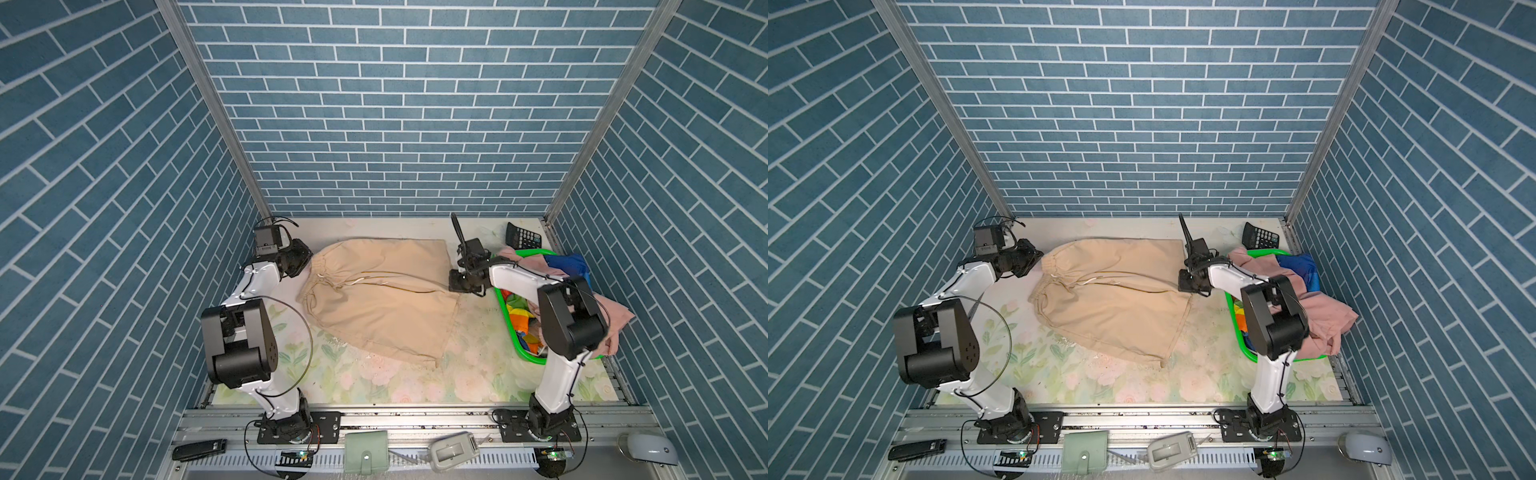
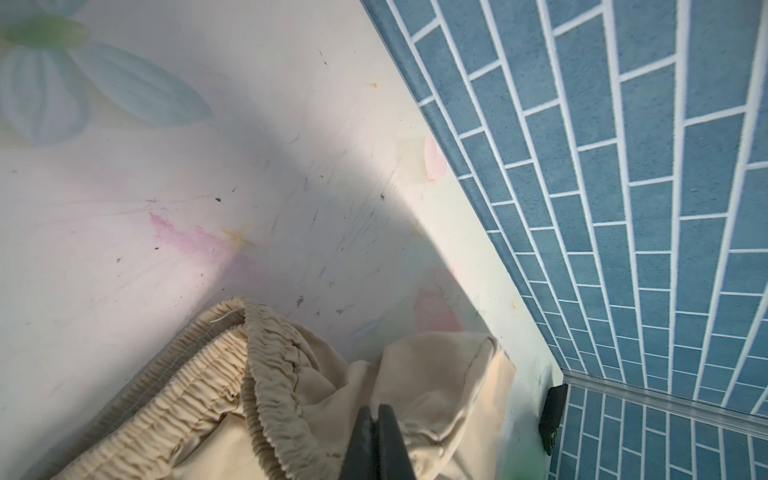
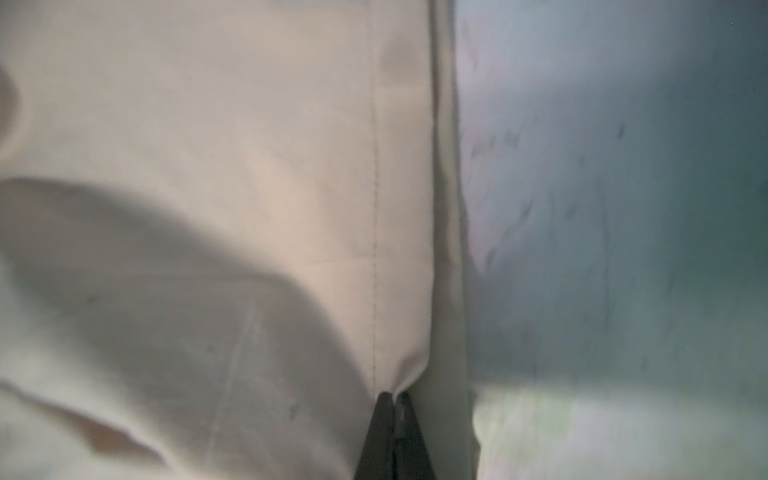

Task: Fold and stack the shorts

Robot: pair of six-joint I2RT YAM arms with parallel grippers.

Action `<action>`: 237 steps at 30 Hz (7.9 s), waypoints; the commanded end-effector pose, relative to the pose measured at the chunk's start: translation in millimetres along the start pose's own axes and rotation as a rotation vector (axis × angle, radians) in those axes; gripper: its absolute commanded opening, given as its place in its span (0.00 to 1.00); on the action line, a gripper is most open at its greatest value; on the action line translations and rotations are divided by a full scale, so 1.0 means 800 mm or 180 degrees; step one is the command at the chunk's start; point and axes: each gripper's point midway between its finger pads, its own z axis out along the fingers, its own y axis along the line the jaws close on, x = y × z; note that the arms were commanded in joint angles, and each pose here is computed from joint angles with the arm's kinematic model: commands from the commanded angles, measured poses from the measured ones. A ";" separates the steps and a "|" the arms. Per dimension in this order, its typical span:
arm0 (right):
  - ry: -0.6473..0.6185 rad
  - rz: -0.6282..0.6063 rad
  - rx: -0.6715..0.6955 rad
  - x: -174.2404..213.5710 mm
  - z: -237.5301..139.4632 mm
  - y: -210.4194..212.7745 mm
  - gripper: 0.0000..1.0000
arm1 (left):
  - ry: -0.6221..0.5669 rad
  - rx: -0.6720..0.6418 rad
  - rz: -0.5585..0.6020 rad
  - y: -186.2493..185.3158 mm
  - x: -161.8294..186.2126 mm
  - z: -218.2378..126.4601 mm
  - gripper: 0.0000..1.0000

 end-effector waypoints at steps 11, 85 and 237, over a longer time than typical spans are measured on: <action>-0.0449 -0.0100 0.0334 -0.093 -0.060 -0.021 0.69 | -0.0058 -0.0016 0.0072 0.005 0.004 -0.023 0.00; -0.1416 -0.0163 -0.1220 -0.215 -0.230 0.110 0.00 | -0.0081 0.0281 -0.0185 -0.009 -0.136 -0.023 0.00; 0.0709 0.0428 0.0102 0.062 0.075 -0.049 0.00 | 0.0007 -0.0158 -0.0739 0.114 -0.053 -0.013 0.00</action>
